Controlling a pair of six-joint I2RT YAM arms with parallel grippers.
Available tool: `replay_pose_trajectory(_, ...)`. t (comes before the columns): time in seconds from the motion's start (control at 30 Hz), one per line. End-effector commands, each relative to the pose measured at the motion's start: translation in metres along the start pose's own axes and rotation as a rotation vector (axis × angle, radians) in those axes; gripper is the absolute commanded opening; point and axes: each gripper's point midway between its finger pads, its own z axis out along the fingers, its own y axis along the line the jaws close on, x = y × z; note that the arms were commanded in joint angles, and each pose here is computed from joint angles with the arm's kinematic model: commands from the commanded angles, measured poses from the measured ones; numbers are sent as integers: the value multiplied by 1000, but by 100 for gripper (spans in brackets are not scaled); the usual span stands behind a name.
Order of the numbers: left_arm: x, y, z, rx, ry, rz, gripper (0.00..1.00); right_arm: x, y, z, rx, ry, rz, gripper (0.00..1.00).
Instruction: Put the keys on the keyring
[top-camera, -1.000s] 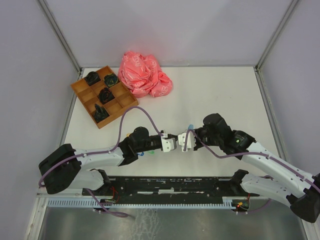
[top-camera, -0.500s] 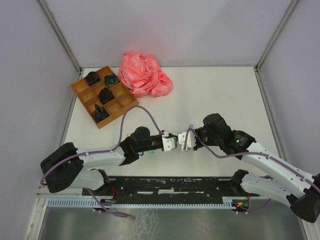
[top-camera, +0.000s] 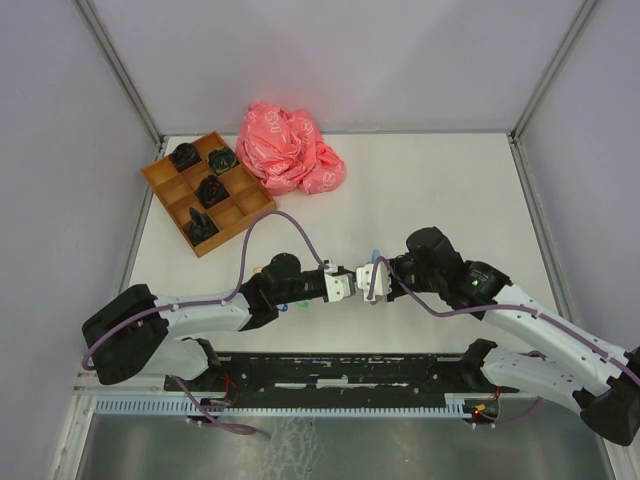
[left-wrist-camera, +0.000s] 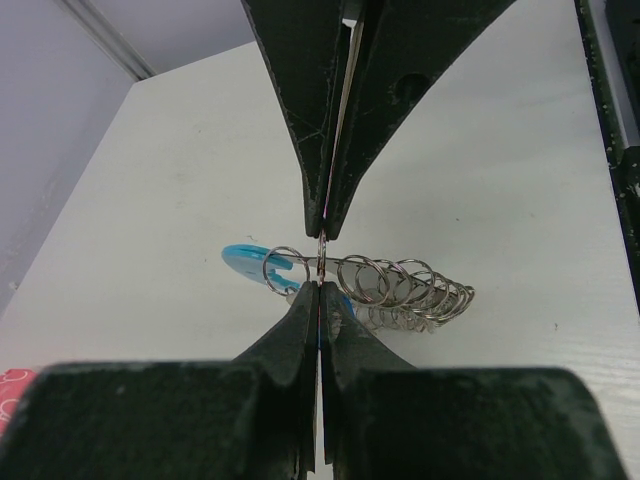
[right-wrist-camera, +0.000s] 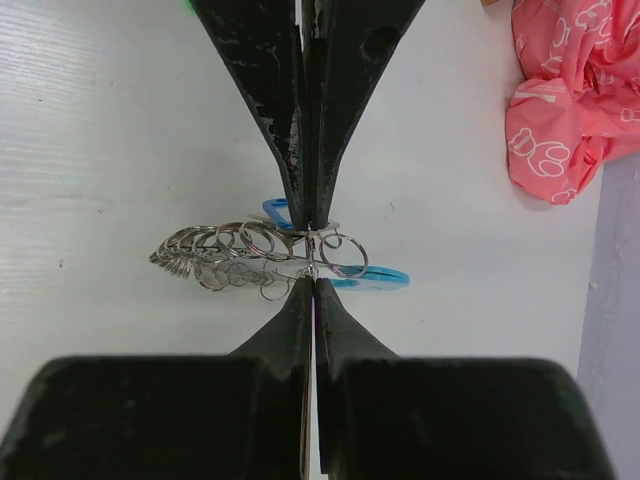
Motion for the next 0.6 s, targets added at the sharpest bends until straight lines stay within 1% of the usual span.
replay_pose_trajectory(0.0, -44, 11, 8, -12, -139, 20, 3, -18, -15, -3, 61, -69, -24, 1)
replay_pose_trajectory(0.57, -56, 4, 5, 21, -184, 47, 3, -12, -10, 4, 23, -39, -27, 1)
